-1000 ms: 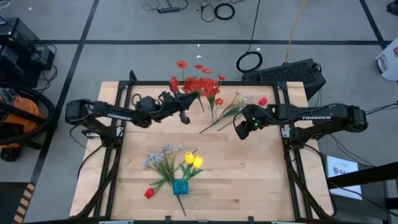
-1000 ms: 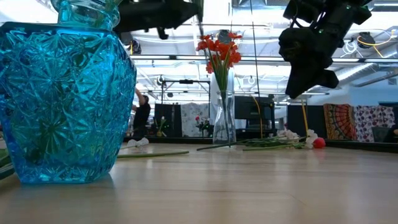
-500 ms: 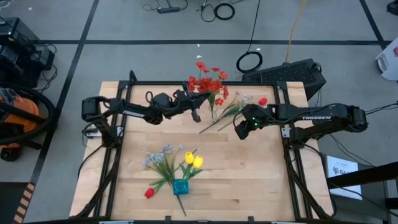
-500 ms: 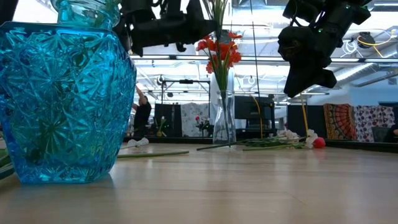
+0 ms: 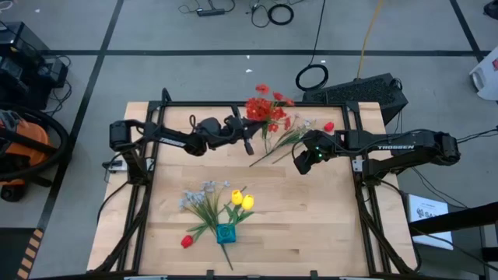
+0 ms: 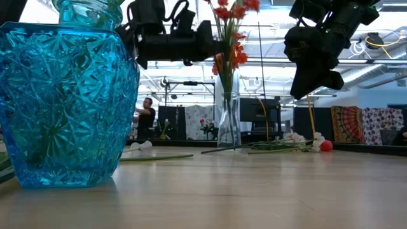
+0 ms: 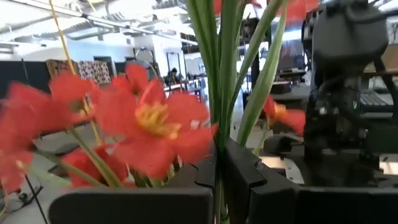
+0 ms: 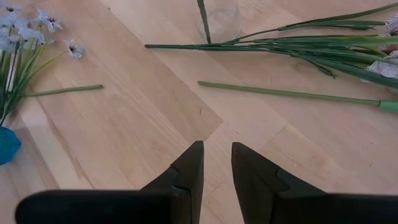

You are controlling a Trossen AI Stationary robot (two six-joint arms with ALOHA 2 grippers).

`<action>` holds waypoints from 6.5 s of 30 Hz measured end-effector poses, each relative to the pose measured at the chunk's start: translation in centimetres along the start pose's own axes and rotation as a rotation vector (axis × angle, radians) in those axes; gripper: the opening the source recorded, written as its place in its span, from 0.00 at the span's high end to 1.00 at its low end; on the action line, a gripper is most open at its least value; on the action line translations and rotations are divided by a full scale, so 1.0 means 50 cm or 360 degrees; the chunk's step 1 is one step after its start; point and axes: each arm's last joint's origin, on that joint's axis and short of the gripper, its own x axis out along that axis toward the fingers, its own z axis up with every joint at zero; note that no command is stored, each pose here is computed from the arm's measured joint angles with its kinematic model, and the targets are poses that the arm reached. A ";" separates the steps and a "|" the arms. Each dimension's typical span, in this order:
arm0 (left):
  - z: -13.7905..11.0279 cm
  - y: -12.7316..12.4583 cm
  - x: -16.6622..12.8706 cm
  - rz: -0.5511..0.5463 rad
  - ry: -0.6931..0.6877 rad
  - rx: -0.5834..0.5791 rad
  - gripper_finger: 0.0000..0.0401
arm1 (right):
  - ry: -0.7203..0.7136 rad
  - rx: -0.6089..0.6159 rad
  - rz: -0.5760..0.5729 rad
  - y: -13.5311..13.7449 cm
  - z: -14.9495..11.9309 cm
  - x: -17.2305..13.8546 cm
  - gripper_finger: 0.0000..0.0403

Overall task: Sort flowers into vase by color
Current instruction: Put the red flowers into the transparent flower vase, then put the top white flowers into the blue flower vase

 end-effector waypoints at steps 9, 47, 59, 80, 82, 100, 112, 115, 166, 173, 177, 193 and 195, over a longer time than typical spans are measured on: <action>-0.017 -0.005 0.000 0.0023 0.0106 -0.0205 0.96 | -0.0027 0.0000 -0.0028 -0.001 0.001 0.000 0.81; 0.076 -0.010 -0.082 -0.0033 0.0772 -0.0344 0.71 | -0.0064 -0.0028 -0.0055 -0.001 0.003 0.000 0.81; 0.102 -0.002 -0.157 0.0132 0.1196 -0.0722 0.70 | -0.0191 0.0318 -0.0165 -0.006 0.007 -0.001 0.81; 0.167 -0.048 -0.326 0.0475 0.1768 -0.1156 0.71 | 0.0100 0.0709 -0.0345 -0.029 -0.030 -0.004 0.86; 0.166 -0.061 -0.337 0.0554 0.1803 -0.1194 0.71 | 0.0165 0.0699 -0.0361 -0.040 -0.033 0.000 0.88; 0.140 -0.220 -0.361 0.1092 0.1650 -0.1928 0.75 | 0.0344 0.0413 -0.0233 -0.190 0.023 0.001 0.99; 0.123 -0.375 -0.308 0.1452 0.1761 -0.1970 0.78 | 0.0356 0.0067 -0.0190 -0.202 0.027 -0.002 0.99; 0.134 -0.387 -0.293 0.1487 0.1778 -0.1905 0.78 | 0.0344 0.0050 -0.0192 -0.202 0.028 -0.002 0.99; 0.107 -0.063 -0.435 0.0794 0.1929 -0.0983 0.78 | -0.0026 0.1435 -0.0247 -0.074 0.037 0.184 0.86; 0.107 -0.063 -0.432 0.0739 0.1938 -0.0955 0.78 | -0.0143 0.1569 -0.0258 -0.074 0.043 0.185 0.69; 0.107 -0.063 -0.432 0.0739 0.1939 -0.0955 0.78 | -0.0294 0.1610 -0.0178 -0.069 0.059 0.185 0.61; 0.107 -0.064 -0.432 0.0746 0.1937 -0.0966 0.78 | -0.0368 0.2046 -0.0197 -0.105 0.072 0.249 0.56; 0.107 -0.064 -0.432 0.0746 0.1937 -0.0967 0.78 | -0.0356 0.2081 -0.0225 -0.111 0.070 0.258 0.56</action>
